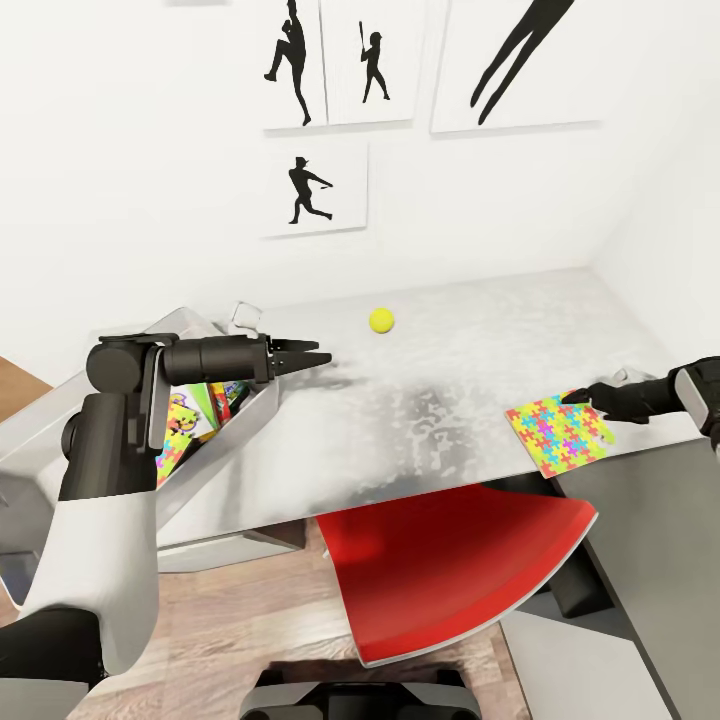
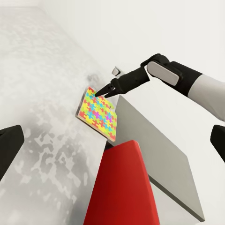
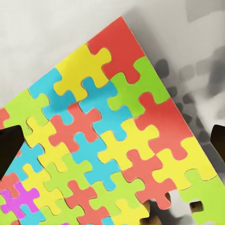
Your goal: Put all the toys in the child's room - the three board games (two on the bed and one on the table), the two jigsaw puzzles on the table, and the tennis ball on the table - inside the toy box on the table in the child's room.
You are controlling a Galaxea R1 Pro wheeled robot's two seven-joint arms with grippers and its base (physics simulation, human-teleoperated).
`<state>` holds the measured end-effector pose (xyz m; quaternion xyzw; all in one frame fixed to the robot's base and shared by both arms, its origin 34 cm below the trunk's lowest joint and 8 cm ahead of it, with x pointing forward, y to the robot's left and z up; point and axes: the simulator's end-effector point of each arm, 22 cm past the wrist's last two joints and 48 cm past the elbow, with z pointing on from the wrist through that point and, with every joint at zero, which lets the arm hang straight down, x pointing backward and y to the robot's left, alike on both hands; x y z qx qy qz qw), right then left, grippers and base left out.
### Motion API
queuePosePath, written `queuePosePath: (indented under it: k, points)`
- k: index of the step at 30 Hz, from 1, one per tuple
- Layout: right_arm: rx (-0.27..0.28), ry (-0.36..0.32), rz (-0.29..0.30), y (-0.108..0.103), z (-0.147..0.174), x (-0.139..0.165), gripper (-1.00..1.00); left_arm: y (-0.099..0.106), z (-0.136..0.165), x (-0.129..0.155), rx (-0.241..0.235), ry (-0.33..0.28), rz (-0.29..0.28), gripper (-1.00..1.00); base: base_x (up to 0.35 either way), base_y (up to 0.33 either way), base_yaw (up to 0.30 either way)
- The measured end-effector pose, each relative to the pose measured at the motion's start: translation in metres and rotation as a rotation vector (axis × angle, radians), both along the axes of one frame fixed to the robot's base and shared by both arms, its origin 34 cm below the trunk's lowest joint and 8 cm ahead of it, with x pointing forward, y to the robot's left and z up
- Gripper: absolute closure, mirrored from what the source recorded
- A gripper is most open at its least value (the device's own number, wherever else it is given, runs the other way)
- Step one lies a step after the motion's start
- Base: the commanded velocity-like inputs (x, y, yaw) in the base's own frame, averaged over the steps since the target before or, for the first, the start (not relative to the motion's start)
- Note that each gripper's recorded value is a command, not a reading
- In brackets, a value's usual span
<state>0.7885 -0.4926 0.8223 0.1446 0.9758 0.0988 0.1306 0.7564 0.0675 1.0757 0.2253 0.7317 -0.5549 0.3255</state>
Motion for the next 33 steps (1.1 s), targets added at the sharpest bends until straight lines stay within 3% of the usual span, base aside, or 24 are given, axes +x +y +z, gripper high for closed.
queuePosePath:
  k: [33]
  points:
    - [-0.01, 0.008, 0.012, 0.0005, -0.0016, -0.0013, -1.0, -0.0001, 0.0, 0.0, 0.0, 0.0, 0.0, -1.0, -0.004, 0.008, 0.0]
